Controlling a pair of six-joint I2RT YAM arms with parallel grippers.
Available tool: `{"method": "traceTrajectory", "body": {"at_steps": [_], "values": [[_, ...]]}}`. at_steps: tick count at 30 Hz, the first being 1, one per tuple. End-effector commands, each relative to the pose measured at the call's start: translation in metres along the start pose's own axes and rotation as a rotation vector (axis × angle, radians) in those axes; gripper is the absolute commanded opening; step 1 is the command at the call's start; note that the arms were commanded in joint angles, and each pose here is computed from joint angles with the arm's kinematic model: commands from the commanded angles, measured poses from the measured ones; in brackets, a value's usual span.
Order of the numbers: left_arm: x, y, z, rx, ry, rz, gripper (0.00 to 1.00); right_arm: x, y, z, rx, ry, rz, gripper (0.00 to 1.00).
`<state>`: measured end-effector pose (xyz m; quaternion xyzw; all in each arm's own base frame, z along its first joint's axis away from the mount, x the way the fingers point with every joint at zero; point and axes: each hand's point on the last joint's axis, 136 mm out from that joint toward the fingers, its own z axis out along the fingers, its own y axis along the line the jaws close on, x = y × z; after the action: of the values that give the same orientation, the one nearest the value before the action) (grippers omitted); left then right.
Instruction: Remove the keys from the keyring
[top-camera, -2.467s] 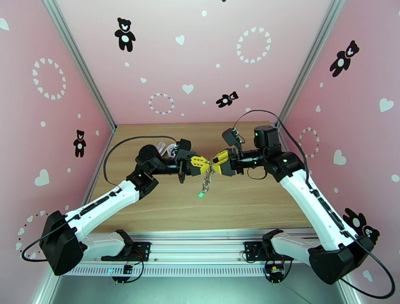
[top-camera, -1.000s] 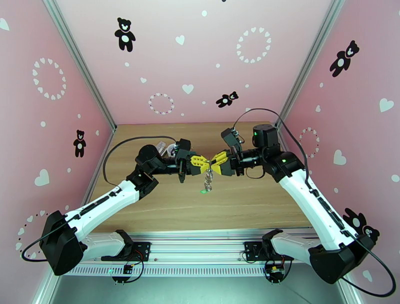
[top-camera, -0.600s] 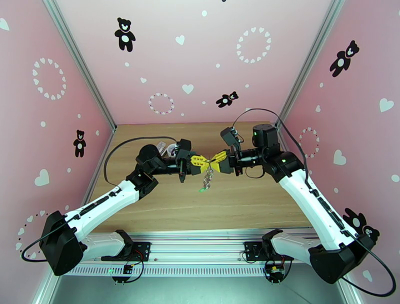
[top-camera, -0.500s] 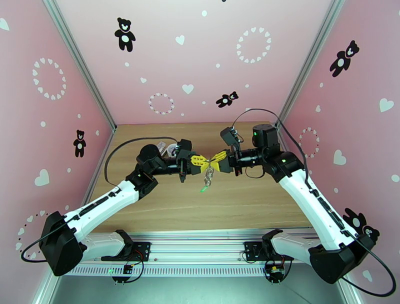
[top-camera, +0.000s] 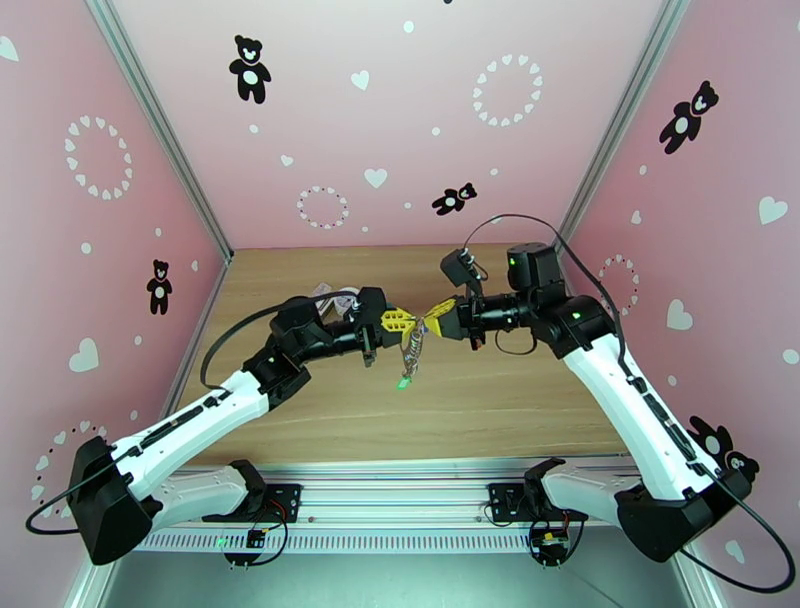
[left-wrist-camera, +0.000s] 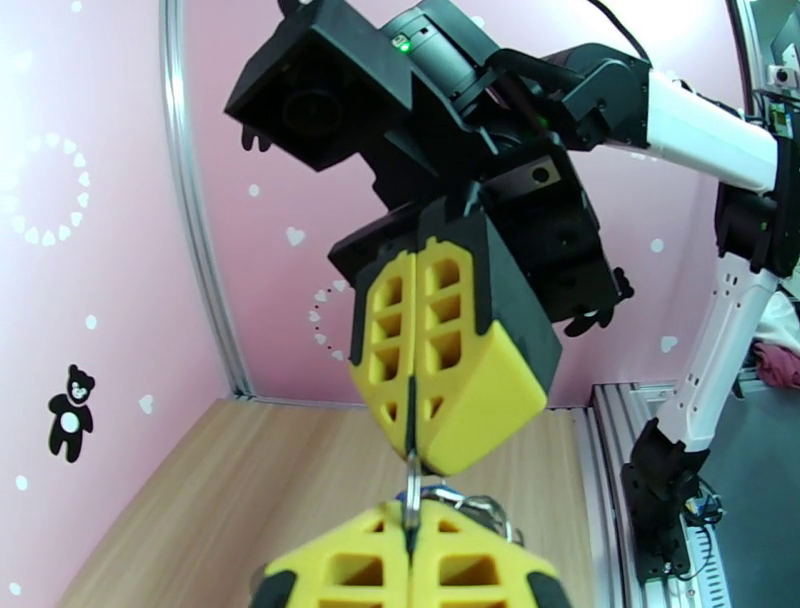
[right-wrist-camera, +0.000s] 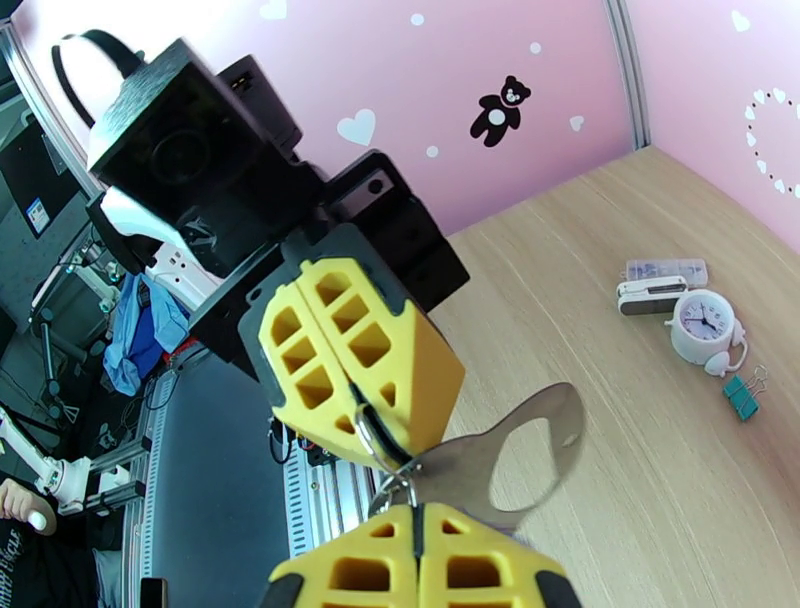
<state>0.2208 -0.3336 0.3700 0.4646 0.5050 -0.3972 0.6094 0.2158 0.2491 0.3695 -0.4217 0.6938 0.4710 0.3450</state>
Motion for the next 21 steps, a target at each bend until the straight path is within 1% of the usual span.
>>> {"method": "traceTrajectory", "body": {"at_steps": [1,2,7,12,17,21], "values": [[-0.009,0.015,-0.004,-0.131,-0.014,0.125,0.0,0.001,-0.003,0.003,0.002,0.023,0.054,0.0],[-0.007,0.017,-0.004,-0.151,-0.012,0.14,0.0,0.002,-0.003,0.004,0.005,0.027,0.052,0.0],[-0.01,0.024,-0.009,-0.245,-0.073,0.221,0.0,0.008,-0.009,0.008,0.033,0.032,0.054,0.0],[-0.01,0.031,-0.011,-0.303,-0.066,0.272,0.0,0.008,-0.011,0.008,0.067,-0.01,0.023,0.0],[-0.009,0.037,-0.011,-0.336,-0.058,0.292,0.0,0.01,-0.009,0.005,0.096,-0.022,-0.014,0.0],[-0.009,0.04,-0.012,-0.359,-0.053,0.297,0.0,0.01,-0.004,0.004,0.129,-0.032,-0.089,0.0]]}}
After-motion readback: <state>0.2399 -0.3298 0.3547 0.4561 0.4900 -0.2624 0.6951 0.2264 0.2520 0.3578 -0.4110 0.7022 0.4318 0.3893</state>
